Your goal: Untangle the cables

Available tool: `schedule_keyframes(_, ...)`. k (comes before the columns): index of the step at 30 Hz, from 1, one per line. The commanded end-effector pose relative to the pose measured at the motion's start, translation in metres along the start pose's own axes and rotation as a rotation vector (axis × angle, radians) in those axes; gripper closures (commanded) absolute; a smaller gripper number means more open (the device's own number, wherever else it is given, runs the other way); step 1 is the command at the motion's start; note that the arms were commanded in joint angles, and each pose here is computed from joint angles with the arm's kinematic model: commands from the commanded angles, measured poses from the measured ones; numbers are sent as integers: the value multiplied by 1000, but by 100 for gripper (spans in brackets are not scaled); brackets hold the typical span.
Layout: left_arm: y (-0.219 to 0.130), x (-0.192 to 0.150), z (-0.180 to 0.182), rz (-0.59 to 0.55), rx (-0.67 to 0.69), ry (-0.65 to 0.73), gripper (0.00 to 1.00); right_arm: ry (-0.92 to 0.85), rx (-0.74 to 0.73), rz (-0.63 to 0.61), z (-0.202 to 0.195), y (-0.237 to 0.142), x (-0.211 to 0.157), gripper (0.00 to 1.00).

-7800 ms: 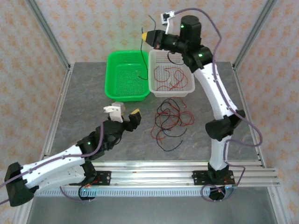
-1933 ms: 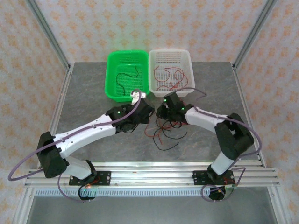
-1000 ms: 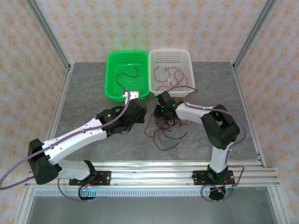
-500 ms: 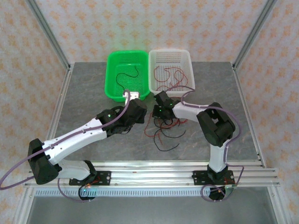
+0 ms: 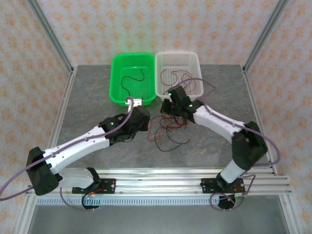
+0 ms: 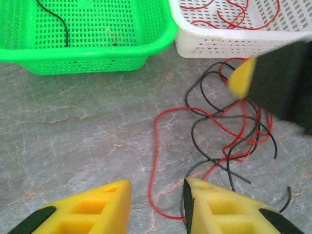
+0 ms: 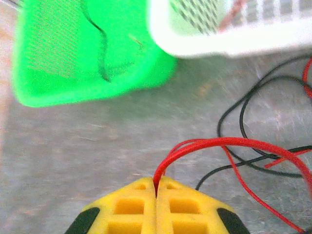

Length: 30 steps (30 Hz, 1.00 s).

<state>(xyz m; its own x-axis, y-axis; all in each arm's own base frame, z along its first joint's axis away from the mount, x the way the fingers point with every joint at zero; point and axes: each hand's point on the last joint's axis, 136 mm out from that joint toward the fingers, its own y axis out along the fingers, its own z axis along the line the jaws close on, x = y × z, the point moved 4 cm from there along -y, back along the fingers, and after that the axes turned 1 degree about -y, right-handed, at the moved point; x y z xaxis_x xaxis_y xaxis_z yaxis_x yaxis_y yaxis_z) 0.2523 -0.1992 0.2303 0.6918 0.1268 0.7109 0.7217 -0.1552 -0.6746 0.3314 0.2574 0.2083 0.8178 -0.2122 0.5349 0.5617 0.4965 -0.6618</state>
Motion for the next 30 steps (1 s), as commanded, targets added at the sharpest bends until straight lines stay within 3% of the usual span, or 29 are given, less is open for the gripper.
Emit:
schedule_keyframes(1,2,4,-13,-35,-98,7,64,-5,101,-79,29,-45,23,100)
schedule_keyframes(6,0,9,-40,-95,-263,77,62,28,260,-176,61,-99,49,100)
schedule_keyframes(11,-28,24,-74,-247,-438,141,47,43,347,-208,81,-129,62,100)
schedule_keyframes(16,-25,41,-76,-363,-378,170,36,78,404,-216,88,-141,63,100)
schedule_keyframes(22,7,34,-90,-402,-350,240,35,114,458,-255,96,-163,71,100)
schedule_keyframes(30,34,42,-118,-520,-402,229,34,162,548,-310,110,-202,82,100)
